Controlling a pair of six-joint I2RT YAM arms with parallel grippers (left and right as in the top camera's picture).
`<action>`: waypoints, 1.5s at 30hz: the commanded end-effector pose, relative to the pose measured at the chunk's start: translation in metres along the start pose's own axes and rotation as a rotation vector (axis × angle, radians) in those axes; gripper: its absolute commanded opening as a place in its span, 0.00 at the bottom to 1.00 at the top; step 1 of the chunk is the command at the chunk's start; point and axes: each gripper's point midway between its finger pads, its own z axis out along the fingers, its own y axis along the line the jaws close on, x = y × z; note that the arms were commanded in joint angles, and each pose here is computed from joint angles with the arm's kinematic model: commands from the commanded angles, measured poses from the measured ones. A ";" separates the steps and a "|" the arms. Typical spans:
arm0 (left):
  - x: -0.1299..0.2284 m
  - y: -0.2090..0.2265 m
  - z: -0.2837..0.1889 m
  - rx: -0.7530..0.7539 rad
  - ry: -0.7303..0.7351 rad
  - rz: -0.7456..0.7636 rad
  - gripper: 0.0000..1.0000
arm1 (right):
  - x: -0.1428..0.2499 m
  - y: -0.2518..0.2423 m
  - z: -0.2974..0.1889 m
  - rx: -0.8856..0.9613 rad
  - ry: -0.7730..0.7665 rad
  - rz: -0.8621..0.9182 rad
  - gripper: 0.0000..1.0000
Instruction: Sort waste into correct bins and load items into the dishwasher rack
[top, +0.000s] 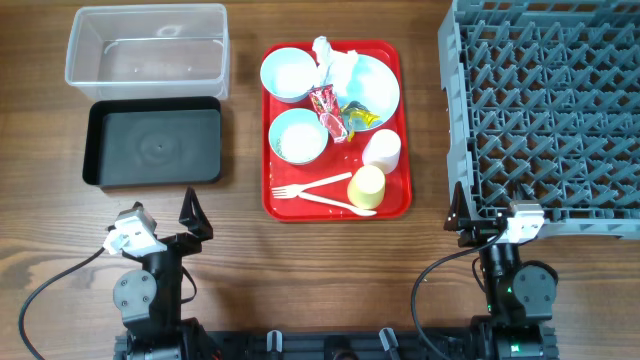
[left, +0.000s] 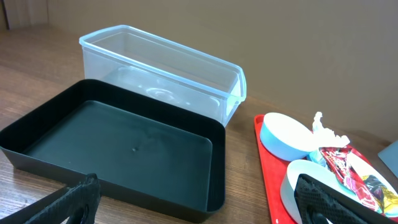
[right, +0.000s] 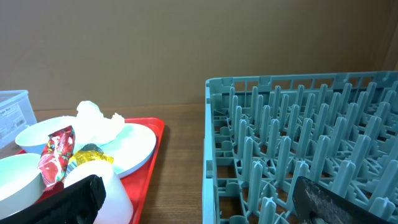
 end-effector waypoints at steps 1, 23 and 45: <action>0.001 0.001 0.000 -0.005 -0.003 0.006 1.00 | 0.000 0.000 0.000 0.002 0.000 0.000 1.00; -0.064 -0.055 -0.009 0.175 0.062 0.018 1.00 | -0.003 -0.003 0.000 0.021 -0.012 0.031 1.00; -0.025 -0.265 0.166 0.462 0.848 0.323 1.00 | -0.003 -0.003 0.000 0.019 -0.012 0.084 1.00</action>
